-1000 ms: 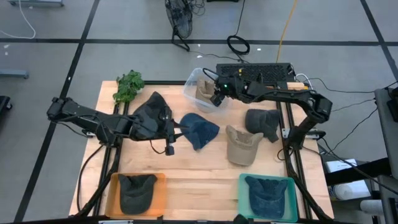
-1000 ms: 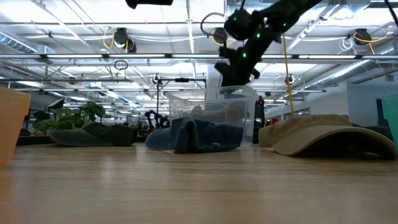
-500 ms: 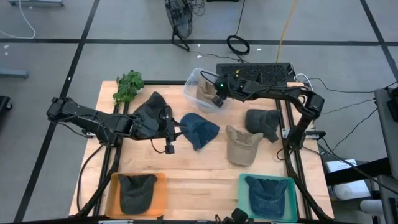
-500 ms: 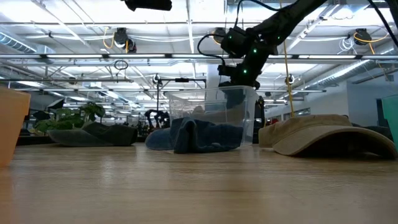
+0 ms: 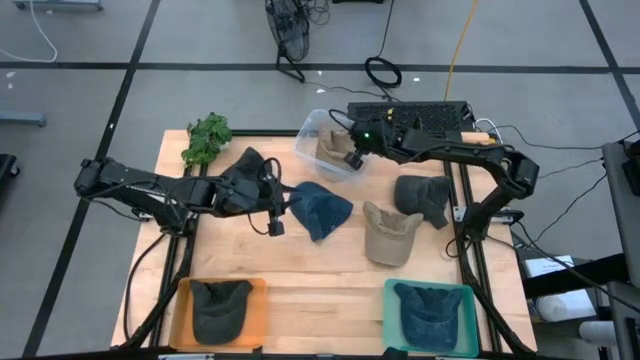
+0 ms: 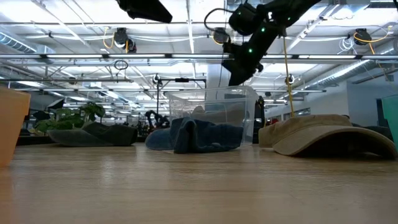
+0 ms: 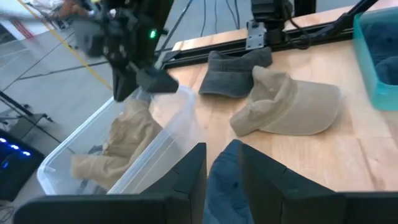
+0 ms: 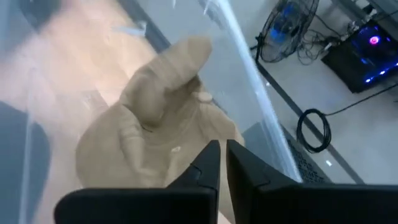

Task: Pick & Place hat
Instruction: Adjust the transparent bin

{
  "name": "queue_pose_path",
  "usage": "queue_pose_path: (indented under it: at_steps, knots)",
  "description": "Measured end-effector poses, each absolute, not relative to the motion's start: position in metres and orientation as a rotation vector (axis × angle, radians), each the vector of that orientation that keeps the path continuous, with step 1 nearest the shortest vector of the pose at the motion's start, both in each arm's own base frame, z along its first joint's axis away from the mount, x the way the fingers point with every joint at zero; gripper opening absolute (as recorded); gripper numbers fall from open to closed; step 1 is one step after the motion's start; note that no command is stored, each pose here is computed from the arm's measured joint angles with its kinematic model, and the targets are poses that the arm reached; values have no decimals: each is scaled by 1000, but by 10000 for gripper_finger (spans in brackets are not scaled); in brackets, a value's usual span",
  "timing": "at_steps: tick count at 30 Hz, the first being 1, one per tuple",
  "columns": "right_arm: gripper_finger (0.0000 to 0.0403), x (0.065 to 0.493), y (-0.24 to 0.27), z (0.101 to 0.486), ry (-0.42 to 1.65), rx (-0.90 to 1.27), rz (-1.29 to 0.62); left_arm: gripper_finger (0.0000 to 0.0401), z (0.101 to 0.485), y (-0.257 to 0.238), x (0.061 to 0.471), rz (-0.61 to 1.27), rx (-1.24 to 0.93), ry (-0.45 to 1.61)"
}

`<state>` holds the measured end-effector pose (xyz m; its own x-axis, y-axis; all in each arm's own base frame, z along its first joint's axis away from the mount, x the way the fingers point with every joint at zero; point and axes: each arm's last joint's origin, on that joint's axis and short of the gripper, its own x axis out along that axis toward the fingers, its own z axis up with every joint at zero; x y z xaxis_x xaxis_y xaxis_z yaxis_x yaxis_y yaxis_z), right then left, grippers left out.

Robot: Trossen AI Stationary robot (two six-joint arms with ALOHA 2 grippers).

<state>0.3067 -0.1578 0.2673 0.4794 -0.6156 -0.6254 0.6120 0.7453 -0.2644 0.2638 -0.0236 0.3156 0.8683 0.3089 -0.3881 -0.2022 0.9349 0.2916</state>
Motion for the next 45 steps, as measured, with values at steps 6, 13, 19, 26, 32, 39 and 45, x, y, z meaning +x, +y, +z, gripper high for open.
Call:
queue_pose_path:
  at_steps: [6,13,19,26,32,39,45]
  knots:
    - [15,297,-125,296,701,45,-583,102,314,-16,267,295,243,452]
    - [20,266,-59,309,611,57,-432,102,303,-13,277,164,236,488]
    - [20,230,-10,278,490,121,-284,102,284,-15,306,151,274,458]
    - [20,195,10,259,257,78,-165,141,276,-11,332,218,294,349]
    - [20,174,8,268,125,11,-148,243,300,6,350,297,252,488]
    - [20,163,8,278,64,-28,-143,301,299,33,379,292,285,770]
    - [20,162,8,278,65,-29,-113,265,281,62,387,289,343,950]
